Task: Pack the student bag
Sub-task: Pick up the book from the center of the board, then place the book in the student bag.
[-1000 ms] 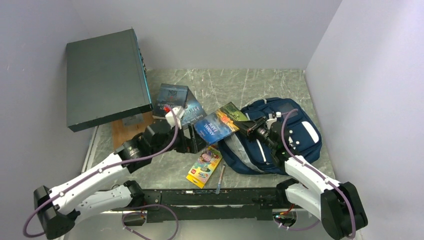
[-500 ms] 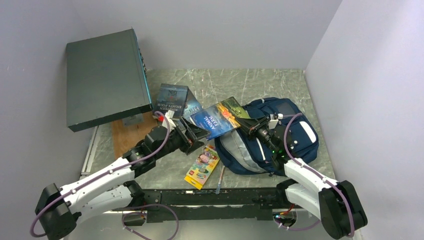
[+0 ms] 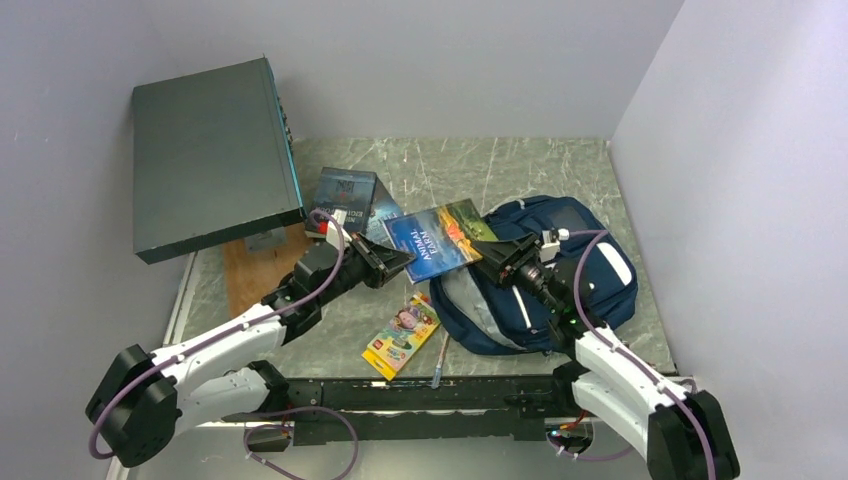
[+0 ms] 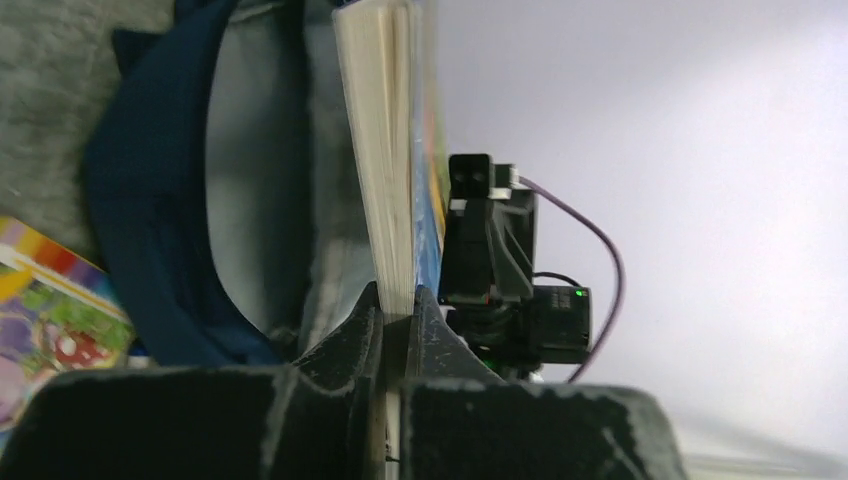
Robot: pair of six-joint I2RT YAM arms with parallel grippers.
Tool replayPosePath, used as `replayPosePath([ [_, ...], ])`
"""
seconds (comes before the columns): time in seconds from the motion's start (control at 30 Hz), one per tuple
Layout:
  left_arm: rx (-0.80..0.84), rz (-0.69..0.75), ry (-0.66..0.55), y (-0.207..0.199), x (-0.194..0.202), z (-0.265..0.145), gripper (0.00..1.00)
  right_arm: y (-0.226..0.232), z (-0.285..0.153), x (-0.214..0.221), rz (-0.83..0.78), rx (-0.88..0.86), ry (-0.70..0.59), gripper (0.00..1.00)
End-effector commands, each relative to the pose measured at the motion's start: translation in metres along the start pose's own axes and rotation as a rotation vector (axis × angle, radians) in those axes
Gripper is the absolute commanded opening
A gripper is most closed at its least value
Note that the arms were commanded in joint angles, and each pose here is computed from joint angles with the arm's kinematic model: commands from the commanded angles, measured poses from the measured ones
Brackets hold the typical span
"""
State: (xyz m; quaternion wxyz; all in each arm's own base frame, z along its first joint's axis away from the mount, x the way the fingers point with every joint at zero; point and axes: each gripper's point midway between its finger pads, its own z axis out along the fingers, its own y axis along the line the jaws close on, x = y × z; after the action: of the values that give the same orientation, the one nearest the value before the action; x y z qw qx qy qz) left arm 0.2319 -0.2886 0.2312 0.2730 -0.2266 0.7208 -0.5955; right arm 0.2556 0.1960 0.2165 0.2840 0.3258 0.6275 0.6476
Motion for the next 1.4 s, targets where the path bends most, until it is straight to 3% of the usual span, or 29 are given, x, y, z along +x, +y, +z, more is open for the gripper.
replayPosePath([
  [0.0, 0.101, 0.144, -0.057, -0.024, -0.019, 0.000, 0.00, -0.001, -0.011, 0.027, -0.330, 0.103, 0.173, 0.60],
  [0.1, 0.087, 0.283, -0.102, -0.031, -0.029, -0.004, 0.00, -0.033, -0.032, 0.012, -0.552, 0.375, 0.178, 0.76],
  [0.23, 0.050, 0.495, -0.174, -0.052, -0.048, -0.016, 0.00, -0.024, -0.055, -0.012, -0.815, 0.484, 0.123, 0.86],
  [0.4, -0.138, 0.758, -0.241, -0.065, -0.078, -0.040, 0.00, -0.025, -0.061, -0.021, -0.960, 0.607, 0.207, 0.78],
  [0.53, -0.291, 0.889, -0.313, -0.064, -0.103, -0.066, 0.00, -0.044, -0.056, -0.011, -1.066, 0.731, 0.298, 0.72],
  [0.7, -0.380, 0.934, -0.341, -0.049, -0.112, -0.085, 0.00, -0.067, -0.042, 0.037, -1.232, 0.796, 0.484, 0.70],
  [0.77, -0.377, 0.933, -0.320, -0.044, -0.108, -0.085, 0.00, -0.075, -0.037, 0.044, -1.289, 0.842, 0.497, 0.68],
  [0.9, -0.360, 0.928, -0.272, -0.040, -0.099, -0.083, 0.00, -0.096, -0.033, 0.045, -1.364, 0.955, 0.517, 0.48],
  [0.97, -0.324, 0.939, -0.237, -0.041, -0.092, -0.079, 0.00, -0.101, -0.032, 0.044, -1.414, 1.019, 0.503, 0.43],
  [1.13, -0.312, 0.944, -0.198, -0.036, -0.086, -0.074, 0.00, -0.100, -0.030, 0.048, -1.522, 1.088, 0.475, 0.47],
  [1.37, -0.307, 0.944, -0.184, -0.035, -0.084, -0.073, 0.00, -0.072, -0.024, 0.052, -1.536, 0.987, 0.390, 0.53],
])
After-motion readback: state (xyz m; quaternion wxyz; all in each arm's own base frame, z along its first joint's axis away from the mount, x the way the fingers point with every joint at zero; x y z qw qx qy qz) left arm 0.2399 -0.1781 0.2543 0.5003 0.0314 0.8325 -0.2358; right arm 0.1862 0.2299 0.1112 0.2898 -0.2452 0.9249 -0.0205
